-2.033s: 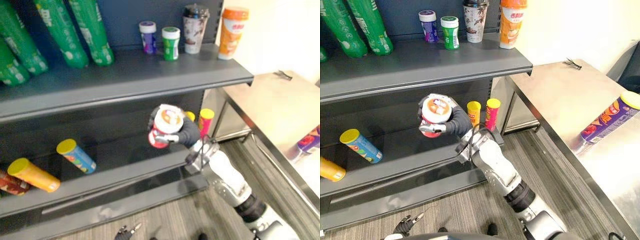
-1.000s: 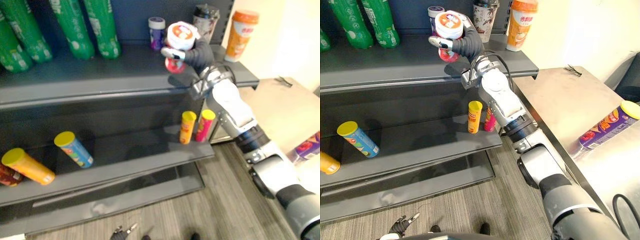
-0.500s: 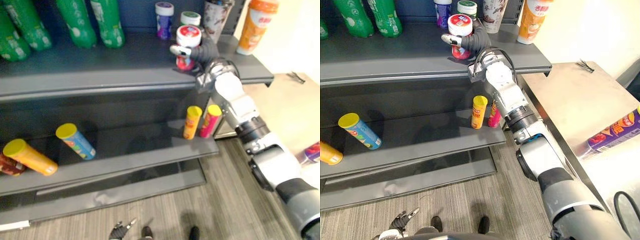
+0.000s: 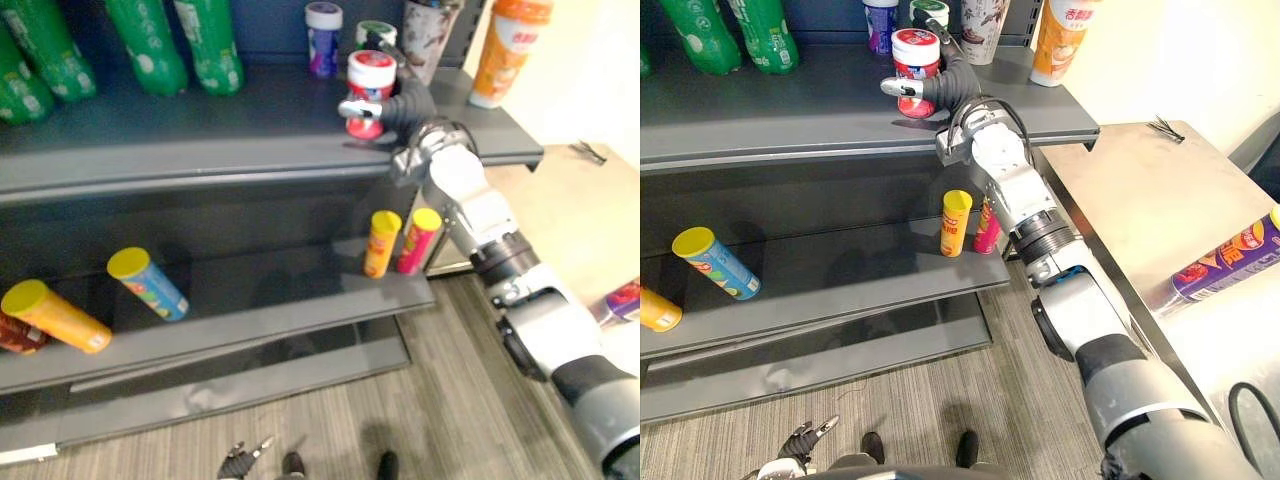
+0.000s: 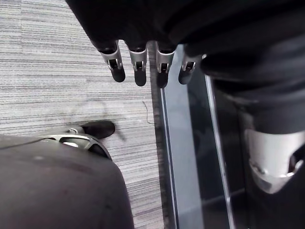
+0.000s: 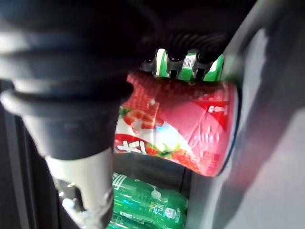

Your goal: Put the gum and the chips on the shelf.

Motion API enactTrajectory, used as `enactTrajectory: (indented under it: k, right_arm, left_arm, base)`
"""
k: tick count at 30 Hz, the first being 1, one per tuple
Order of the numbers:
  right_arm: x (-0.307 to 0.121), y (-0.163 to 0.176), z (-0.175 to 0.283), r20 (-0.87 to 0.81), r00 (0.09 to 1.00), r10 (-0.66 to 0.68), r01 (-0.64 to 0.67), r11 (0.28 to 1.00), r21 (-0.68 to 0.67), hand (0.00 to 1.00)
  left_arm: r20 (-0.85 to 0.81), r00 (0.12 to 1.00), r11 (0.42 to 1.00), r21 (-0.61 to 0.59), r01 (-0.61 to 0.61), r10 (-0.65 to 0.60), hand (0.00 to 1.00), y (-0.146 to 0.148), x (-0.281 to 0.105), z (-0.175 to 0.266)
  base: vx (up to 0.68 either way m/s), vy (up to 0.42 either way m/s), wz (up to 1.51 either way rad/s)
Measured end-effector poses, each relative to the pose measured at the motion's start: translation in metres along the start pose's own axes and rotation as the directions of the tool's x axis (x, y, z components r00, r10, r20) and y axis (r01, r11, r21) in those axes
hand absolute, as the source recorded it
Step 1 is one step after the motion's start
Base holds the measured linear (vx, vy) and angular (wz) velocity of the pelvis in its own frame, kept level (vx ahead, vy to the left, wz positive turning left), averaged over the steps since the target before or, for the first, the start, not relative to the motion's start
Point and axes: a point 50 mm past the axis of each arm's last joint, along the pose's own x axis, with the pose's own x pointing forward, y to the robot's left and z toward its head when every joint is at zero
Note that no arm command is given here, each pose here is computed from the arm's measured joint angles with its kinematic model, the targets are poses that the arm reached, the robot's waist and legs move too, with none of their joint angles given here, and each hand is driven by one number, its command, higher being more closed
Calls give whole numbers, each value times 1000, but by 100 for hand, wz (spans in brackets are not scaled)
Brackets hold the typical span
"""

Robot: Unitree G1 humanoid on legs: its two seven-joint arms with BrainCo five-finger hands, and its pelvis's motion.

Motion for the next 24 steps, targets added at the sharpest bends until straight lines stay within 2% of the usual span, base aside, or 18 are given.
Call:
enactTrajectory:
  k: [6, 10, 12, 17, 20, 24]
  right_arm:
    - [0, 7, 12, 55, 998, 33, -33, 999, 5, 0]
    - [-2, 12, 34, 155, 987, 50, -50, 999, 0, 0]
    - [-3, 12, 45, 208, 977, 36, -39, 999, 9, 0]
    - [-2, -9, 85, 370, 923, -106, 83, 994, 76, 0]
    - [-6, -13, 99, 430, 895, -119, 93, 992, 80, 0]
    - [-25, -1, 108, 530, 838, -132, 43, 984, 175, 0]
  left_arm:
    - [-2, 1000, 1000, 1, -1, 1, 0, 0, 0, -1]
    - [0, 1000, 1000, 4, 2, -2, 0, 1, 0, 0]
    - [1, 1000, 1000, 9, 4, -4, 0, 1, 0, 0]
    - [8, 1000, 1000, 11, 3, -3, 0, 2, 0, 1]
    - [7, 1000, 1000, 11, 1, -2, 0, 2, 0, 1]
    - [6, 1000, 1000, 13, -7, 7, 0, 2, 0, 1]
  base:
    - [0, 0, -2]
    - [0, 0, -1]
    - [0, 0, 0]
    - [0, 0, 2]
    - [0, 0, 0]
    - [0, 0, 0]
